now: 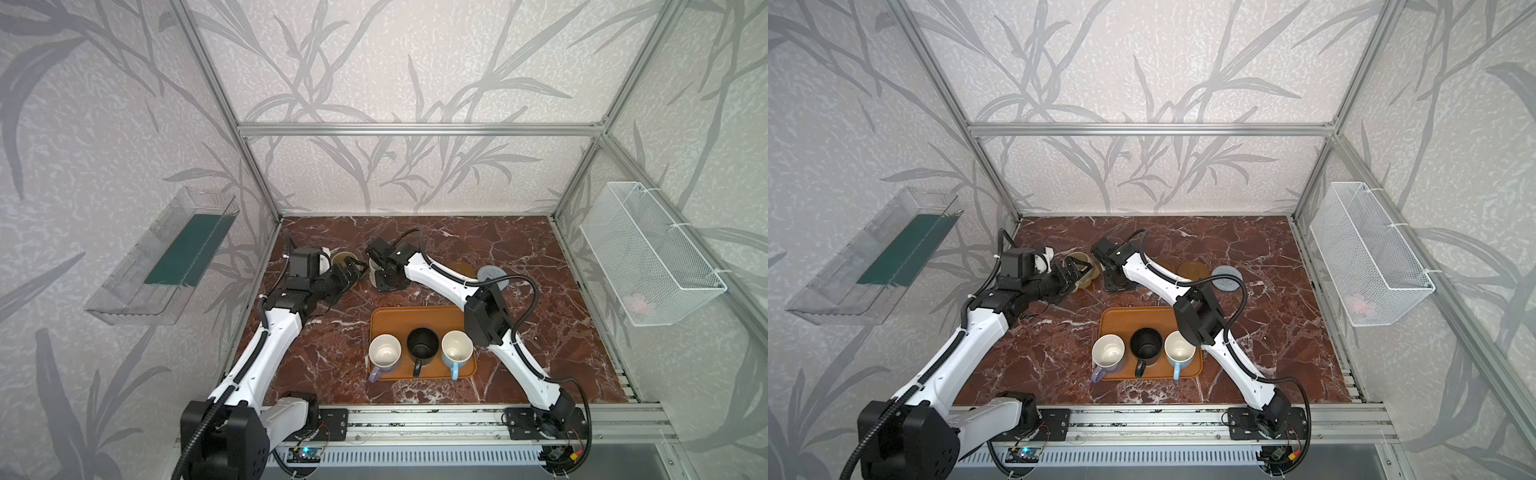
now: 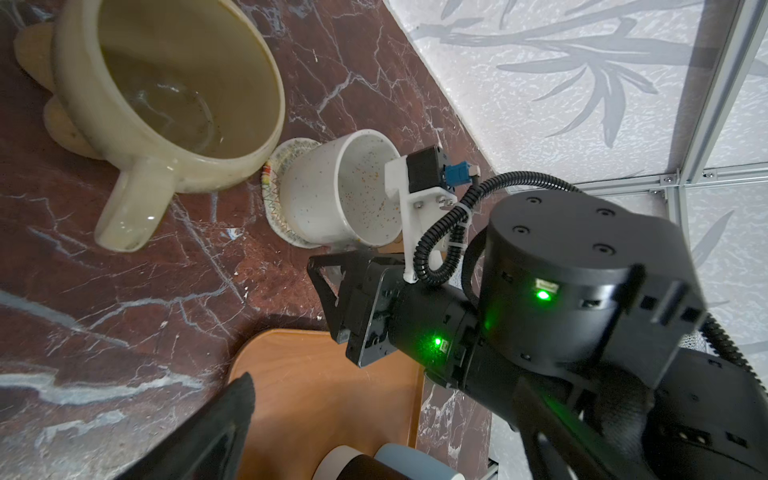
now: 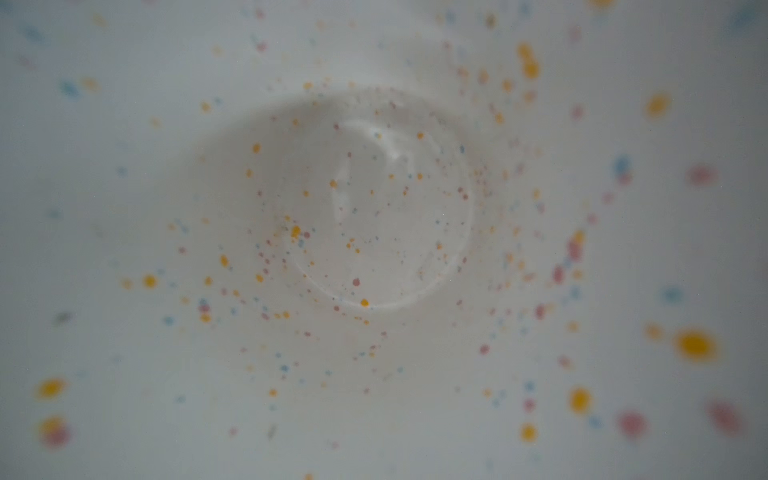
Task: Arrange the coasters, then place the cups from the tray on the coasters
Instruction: 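Open the right gripper and raise it off the white speckled mug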
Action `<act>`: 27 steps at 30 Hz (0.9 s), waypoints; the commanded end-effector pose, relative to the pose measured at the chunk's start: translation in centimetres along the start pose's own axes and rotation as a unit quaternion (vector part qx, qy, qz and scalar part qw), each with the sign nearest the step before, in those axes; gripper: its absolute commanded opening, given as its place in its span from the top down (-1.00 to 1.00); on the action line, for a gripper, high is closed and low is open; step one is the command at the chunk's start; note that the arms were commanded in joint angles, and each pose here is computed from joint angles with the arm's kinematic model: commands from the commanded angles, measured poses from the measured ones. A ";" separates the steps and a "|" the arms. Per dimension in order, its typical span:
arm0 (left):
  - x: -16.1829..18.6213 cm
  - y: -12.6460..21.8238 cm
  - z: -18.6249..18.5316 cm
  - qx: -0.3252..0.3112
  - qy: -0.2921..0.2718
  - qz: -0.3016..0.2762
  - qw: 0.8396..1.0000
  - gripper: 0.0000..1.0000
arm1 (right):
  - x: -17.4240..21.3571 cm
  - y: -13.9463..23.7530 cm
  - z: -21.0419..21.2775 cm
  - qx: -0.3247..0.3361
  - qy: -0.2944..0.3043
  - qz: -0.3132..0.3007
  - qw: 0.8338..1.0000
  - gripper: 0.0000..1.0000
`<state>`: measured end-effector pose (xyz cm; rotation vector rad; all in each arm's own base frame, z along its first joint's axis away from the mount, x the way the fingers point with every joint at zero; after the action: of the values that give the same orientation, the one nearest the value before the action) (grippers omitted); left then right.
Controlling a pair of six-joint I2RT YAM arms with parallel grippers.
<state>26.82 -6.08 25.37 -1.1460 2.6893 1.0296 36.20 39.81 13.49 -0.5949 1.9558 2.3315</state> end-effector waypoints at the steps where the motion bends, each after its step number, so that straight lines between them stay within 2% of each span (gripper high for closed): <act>1: 0.2 1.0 -0.2 -0.005 -0.008 -0.011 1.000 -0.99 | -1.8 4.7 0.9 -0.055 -0.009 -0.055 0.997 0.17; 12: 1.2 1.8 0.0 -0.014 -0.015 -0.008 1.000 -0.98 | -1.7 6.7 1.1 -0.081 0.008 -0.091 0.993 0.18; 17: 1.9 2.3 0.4 -0.038 -0.019 0.005 0.999 -0.98 | -1.5 7.9 0.5 -0.061 0.010 -0.090 0.994 0.18; 22: 3.5 3.2 -0.1 -0.058 -0.049 0.027 0.997 -0.99 | -0.9 10.0 0.0 -0.071 0.022 -0.107 0.992 0.18; 24: 4.4 3.6 -0.5 -0.078 -0.075 0.042 0.993 -0.98 | -0.6 11.6 -0.4 -0.078 0.037 -0.126 0.988 0.03; 27: 5.9 4.0 -0.8 -0.113 -0.112 0.063 0.985 -0.98 | -0.1 14.2 -1.1 -0.089 0.056 -0.156 0.982 -0.49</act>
<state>21.59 -8.21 25.85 -0.9064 2.6330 1.2822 33.39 36.94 21.86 -0.8270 1.7101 2.3658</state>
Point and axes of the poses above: each gripper's point midway between its finger pads, its own y axis back along the fingers, its own z axis along the line the jaws close on, x = y × z, the point moved 9 cm from there along y, back along the fingers, and after that the axes turned 2 degrees about y, right-handed, at the moved point
